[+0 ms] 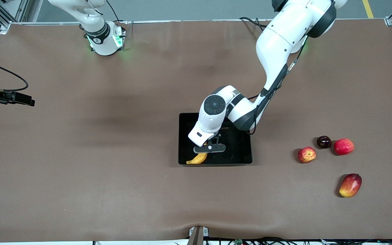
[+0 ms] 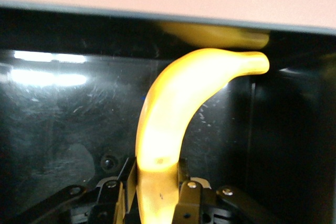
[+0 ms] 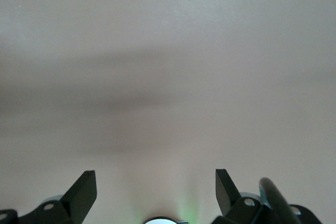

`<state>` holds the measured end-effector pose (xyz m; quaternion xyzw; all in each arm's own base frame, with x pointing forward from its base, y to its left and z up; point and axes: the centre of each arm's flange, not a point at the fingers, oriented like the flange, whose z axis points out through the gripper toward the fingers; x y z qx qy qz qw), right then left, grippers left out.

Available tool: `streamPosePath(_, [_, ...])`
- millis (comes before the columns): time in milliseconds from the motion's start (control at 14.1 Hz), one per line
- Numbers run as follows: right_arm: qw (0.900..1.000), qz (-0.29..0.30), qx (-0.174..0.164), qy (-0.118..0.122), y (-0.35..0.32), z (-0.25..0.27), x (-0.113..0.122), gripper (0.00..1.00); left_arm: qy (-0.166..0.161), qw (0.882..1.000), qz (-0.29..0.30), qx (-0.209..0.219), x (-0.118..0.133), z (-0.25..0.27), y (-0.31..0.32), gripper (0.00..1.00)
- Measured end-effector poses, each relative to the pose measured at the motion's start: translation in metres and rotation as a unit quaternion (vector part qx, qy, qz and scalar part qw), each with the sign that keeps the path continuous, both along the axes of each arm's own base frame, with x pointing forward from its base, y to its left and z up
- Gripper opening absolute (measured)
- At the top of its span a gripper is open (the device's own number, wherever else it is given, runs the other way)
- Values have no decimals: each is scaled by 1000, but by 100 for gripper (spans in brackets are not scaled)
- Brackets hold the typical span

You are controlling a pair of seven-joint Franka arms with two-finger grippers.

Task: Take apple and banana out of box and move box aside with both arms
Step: 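Lower the left gripper and grasp the yellow banana, then place the banana near the mango while the right gripper grips the tray rim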

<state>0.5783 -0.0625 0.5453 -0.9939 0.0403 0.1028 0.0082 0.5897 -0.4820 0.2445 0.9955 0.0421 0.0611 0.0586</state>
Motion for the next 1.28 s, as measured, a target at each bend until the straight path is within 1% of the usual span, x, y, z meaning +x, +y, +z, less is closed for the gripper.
streamPosePath(142, [999,1,45,-6,18,2,2,100,-18,1000,7,-9,9,29,6,35])
streamPosePath(213, [998,3,60,-10,30,4,3,100,-28,999,14,-13,17,45,14,35])
streamPosePath(356, [998,0,67,-13,63,10,5,100,-43,999,28,-16,34,77,36,35])
streamPosePath(498, [998,-14,63,-12,124,10,6,100,-41,999,31,3,49,107,70,35])
streamPosePath(640, [998,-25,54,-23,197,-3,8,100,-30,999,18,32,62,132,110,35])
streamPosePath(854, [998,-7,51,-36,277,-48,17,100,10,997,-12,78,80,144,185,35])
streamPosePath(925, [998,-2,57,-41,293,-64,22,100,19,996,-22,86,86,143,211,35])
streamPosePath(1138, [994,-6,92,-57,330,-107,36,100,38,992,-64,100,104,131,287,35])
streamPosePath(1281, [993,7,97,-70,363,-137,36,100,48,989,-93,107,114,123,340,35])
